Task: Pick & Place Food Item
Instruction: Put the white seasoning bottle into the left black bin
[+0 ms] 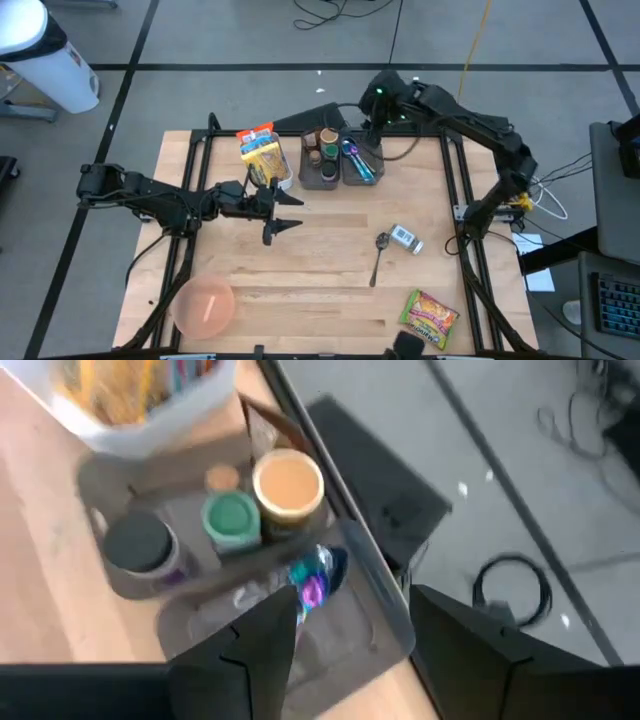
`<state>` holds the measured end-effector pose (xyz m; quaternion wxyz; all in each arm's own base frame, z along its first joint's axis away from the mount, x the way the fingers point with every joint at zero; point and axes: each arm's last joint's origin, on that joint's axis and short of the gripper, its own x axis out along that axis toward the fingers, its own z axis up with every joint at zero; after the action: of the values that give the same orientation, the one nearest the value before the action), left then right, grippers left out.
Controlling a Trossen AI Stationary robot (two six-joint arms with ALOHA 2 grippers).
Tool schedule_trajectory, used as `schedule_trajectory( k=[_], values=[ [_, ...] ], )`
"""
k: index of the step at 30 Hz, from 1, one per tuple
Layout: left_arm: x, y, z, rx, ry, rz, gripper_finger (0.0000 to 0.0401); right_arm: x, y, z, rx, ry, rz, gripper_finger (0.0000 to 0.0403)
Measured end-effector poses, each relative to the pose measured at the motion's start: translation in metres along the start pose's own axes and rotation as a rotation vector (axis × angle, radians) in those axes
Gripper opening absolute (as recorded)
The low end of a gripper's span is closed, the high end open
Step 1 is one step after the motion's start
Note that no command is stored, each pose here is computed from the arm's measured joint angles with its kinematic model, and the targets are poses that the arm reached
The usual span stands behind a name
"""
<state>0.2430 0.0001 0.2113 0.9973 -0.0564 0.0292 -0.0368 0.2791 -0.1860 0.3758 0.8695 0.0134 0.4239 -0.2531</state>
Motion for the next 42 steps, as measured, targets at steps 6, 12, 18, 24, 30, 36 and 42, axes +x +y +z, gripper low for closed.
schedule_trajectory(
  k=[6, 12, 18, 24, 30, 36, 42],
  values=[
    [0.000, 0.000, 0.000, 0.000, 0.000, 0.000, 0.0274, 0.028, -0.008, 0.013, -0.002, 0.065, 0.046, 0.0186],
    [0.000, 0.000, 0.000, 0.000, 0.000, -0.001, 0.0273, 0.057, -0.008, 0.022, -0.006, 0.085, 0.113, 0.0185],
    [0.000, 0.000, 0.000, 0.000, 0.000, -0.001, 0.0274, 0.084, -0.002, 0.021, -0.005, 0.131, 0.200, 0.0184],
    [0.000, 0.000, 0.000, 0.000, 0.001, -0.001, 0.0273, 0.104, 0.011, 0.019, -0.027, 0.165, 0.228, 0.0184],
    [0.000, 0.000, 0.000, 0.001, 0.001, -0.001, 0.0274, 0.123, 0.023, 0.017, -0.056, 0.198, 0.252, 0.0184],
    [0.000, 0.000, 0.000, 0.002, 0.001, -0.001, 0.0274, 0.129, 0.026, 0.015, -0.058, 0.218, 0.265, 0.0185],
    [0.000, 0.000, 0.000, 0.002, 0.003, -0.001, 0.0273, 0.127, 0.029, 0.021, -0.072, 0.158, 0.247, 0.0185]
  ],
)
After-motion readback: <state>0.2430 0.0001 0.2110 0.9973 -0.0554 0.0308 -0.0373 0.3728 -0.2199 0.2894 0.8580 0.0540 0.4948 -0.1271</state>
